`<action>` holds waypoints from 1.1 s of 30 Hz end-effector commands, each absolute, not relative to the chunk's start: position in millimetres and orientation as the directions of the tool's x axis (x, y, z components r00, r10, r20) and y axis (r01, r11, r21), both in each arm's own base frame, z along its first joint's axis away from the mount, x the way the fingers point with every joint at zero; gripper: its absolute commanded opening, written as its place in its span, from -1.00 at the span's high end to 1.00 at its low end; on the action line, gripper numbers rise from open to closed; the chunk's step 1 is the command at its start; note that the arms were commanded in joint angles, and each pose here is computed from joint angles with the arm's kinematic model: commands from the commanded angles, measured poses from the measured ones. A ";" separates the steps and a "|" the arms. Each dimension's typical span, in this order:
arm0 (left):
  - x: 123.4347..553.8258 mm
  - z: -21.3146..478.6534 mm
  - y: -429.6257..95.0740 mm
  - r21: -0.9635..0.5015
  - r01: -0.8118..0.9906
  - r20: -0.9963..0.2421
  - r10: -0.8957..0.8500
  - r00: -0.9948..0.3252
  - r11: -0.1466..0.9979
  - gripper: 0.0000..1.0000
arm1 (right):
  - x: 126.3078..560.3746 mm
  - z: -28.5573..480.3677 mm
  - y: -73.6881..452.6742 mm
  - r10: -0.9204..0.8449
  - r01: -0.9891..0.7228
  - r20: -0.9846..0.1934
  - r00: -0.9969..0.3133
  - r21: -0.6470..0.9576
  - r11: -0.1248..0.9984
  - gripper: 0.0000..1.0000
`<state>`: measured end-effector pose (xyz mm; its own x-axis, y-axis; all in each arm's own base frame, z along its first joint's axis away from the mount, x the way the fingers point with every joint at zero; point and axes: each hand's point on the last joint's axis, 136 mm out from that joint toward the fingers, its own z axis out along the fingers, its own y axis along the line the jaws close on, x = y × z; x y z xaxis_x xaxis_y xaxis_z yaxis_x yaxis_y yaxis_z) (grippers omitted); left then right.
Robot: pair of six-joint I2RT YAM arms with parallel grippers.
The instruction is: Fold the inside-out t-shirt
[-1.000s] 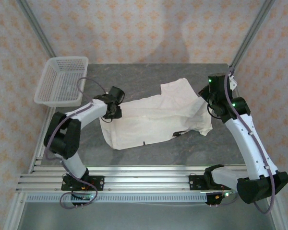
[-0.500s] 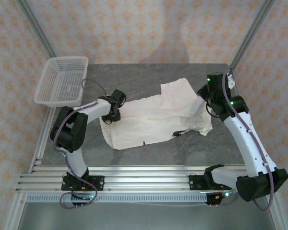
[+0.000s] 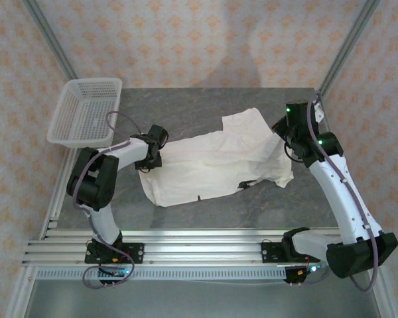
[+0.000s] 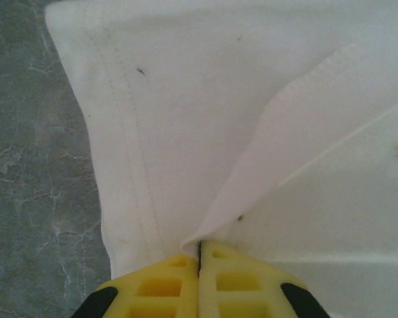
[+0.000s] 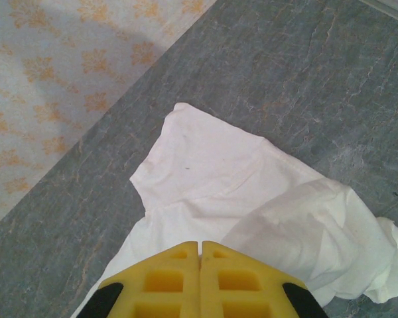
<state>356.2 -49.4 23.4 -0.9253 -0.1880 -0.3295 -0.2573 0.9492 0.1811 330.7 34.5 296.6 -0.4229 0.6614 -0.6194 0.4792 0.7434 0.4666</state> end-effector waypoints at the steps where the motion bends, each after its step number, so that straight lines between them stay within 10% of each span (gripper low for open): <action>1: 367.6 46.1 -48.2 0.143 -0.297 -0.414 -0.215 -0.884 0.944 0.98 | 330.8 306.0 32.2 0.659 0.471 -0.633 -0.407 0.472 0.745 1.00; 9: 372.6 147.8 -37.1 0.041 -0.348 -0.608 -0.253 -0.753 0.937 1.00 | 327.7 350.6 30.8 0.666 0.422 -0.660 -0.349 0.523 0.740 1.00; 20: 293.1 513.3 15.9 -0.523 -0.145 -0.847 -0.531 -0.015 0.840 1.00 | 226.8 604.7 -19.1 0.756 0.056 -0.619 0.212 0.780 0.623 1.00; 33: 206.4 601.9 16.8 -0.551 0.007 -0.817 -0.541 0.199 0.834 1.00 | 174.0 677.5 -10.1 0.806 -0.198 -0.545 0.232 0.784 0.588 1.00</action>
